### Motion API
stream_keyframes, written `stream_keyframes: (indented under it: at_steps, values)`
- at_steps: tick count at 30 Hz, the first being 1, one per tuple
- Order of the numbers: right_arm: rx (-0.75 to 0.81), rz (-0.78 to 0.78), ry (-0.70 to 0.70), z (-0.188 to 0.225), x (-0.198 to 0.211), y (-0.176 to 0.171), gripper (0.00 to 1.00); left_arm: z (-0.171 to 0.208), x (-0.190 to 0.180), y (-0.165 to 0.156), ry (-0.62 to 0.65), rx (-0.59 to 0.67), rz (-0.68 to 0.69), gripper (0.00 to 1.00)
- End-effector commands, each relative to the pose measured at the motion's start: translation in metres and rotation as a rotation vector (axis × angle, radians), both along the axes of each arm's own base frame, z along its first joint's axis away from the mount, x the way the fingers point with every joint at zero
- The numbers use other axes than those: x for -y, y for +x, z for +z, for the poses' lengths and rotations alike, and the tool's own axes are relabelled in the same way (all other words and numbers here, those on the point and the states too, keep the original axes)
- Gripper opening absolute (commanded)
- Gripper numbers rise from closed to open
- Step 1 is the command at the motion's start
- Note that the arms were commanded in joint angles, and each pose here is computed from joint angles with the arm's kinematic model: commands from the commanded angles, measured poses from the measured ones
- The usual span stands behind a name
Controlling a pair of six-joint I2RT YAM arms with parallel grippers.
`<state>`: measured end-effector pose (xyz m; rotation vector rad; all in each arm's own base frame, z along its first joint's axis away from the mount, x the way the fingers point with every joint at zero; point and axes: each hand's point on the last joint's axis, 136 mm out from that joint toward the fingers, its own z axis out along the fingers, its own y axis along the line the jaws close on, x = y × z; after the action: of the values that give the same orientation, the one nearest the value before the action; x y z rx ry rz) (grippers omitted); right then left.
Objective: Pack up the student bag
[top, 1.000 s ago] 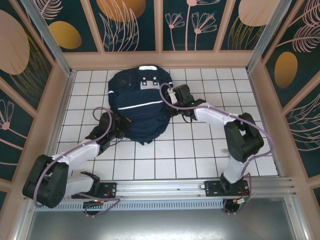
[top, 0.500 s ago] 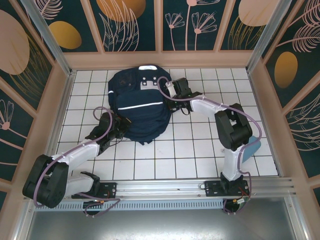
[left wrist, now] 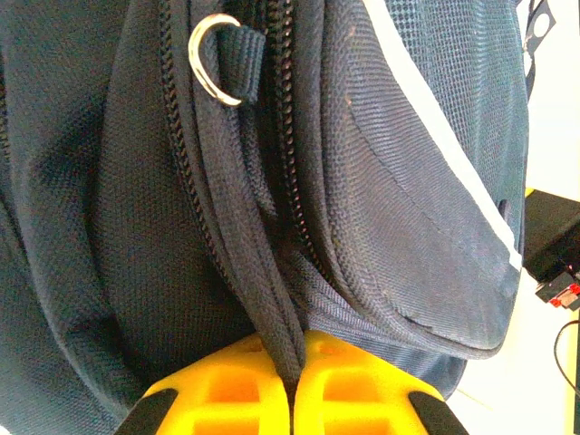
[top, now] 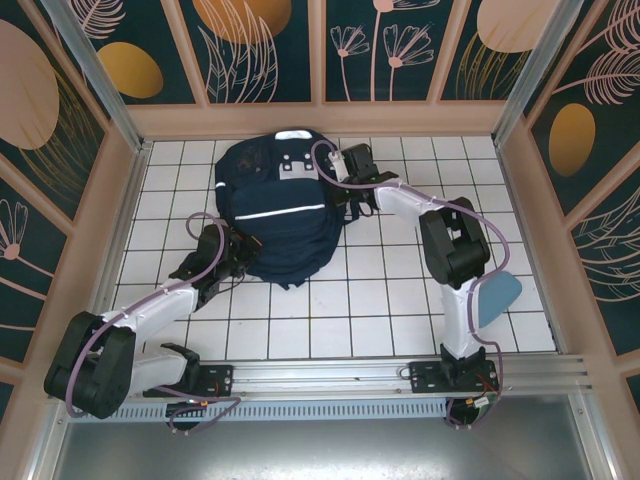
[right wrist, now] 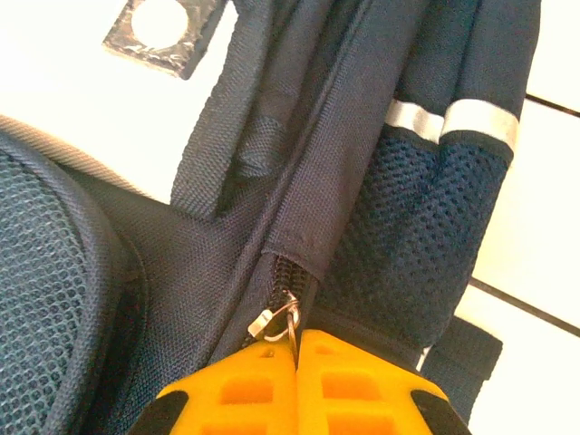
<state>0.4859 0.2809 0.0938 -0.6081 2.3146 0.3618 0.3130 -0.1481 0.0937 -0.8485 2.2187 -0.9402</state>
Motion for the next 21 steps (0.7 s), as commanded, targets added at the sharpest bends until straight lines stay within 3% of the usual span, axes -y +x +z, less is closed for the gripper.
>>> stream_keyframes:
  at_steps: [1,4,7,10,15,18,21]
  values:
    - [0.063,-0.122,0.079,0.039,0.018,0.033,0.06,-0.014,-0.007,-0.015,0.076,-0.067,-0.043,0.04]
    - [0.008,-0.123,0.126,0.051,0.025,0.009,0.32,-0.009,-0.005,-0.013,0.083,-0.059,-0.058,0.17]
    - [-0.058,-0.084,0.195,0.062,0.025,-0.026,0.43,-0.002,-0.005,-0.012,0.088,-0.045,-0.063,0.34]
    - [-0.156,-0.04,0.279,0.061,0.02,-0.063,0.43,0.008,-0.009,-0.01,0.118,-0.027,-0.054,0.47]
    - [-0.265,0.028,0.398,0.056,0.007,-0.103,0.42,0.028,-0.02,-0.007,0.218,0.019,-0.061,0.54]
    - [-0.272,0.053,0.417,0.056,0.002,-0.107,0.35,0.04,-0.02,-0.003,0.271,0.045,-0.095,0.54]
    - [-0.299,0.047,0.395,0.046,0.0,-0.101,0.2,0.047,-0.024,0.003,0.314,0.051,-0.089,0.57]
